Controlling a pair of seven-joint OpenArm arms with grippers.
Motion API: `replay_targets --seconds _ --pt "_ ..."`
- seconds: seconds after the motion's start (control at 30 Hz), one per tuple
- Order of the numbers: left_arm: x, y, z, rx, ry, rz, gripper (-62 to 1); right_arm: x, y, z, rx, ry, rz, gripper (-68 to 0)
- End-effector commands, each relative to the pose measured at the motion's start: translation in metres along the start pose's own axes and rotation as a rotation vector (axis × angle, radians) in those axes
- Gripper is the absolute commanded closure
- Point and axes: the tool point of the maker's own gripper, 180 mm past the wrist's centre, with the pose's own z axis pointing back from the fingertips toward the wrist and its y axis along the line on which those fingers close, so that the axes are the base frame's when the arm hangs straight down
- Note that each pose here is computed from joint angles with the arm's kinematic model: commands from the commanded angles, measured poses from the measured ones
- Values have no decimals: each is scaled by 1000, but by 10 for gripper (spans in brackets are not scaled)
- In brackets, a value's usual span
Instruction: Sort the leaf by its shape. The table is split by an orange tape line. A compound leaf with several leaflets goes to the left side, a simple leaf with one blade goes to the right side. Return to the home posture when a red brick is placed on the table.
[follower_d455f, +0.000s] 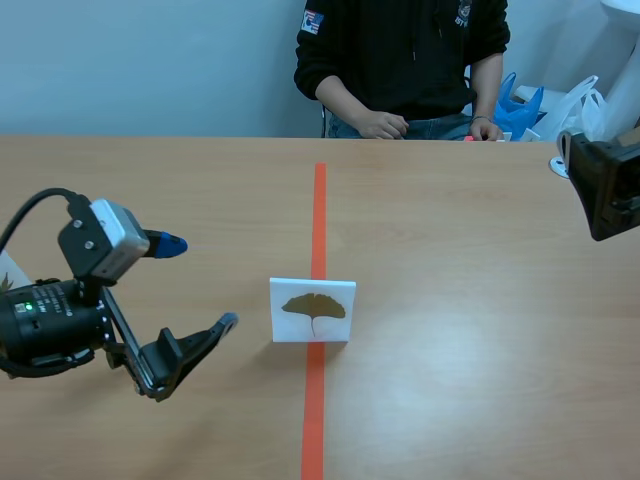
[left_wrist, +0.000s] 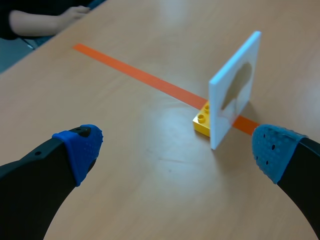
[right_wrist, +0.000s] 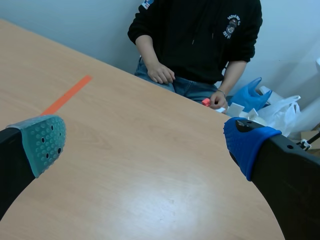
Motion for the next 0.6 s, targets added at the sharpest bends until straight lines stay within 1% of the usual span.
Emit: replay_targets --seconds 0.0,0.17,0.33,0.47,0.57 --pt "12 -1 -9 -19 -38 -18 -623 17 -3 -2 -1 -49 27 -679" --pt "5 -10 -33 -75 -28 -17 -623 17 -3 -2 -1 -50 27 -679" --pt "9 -14 -56 -124 -31 -25 -623 17 -3 -2 -1 -50 27 -679" --pt "9 -25 -69 -177 -25 -31 -623 17 -3 -2 -1 -49 27 -679" --pt "6 -34 -77 -212 -15 -54 -623 17 -3 -2 -1 -50 27 -679"
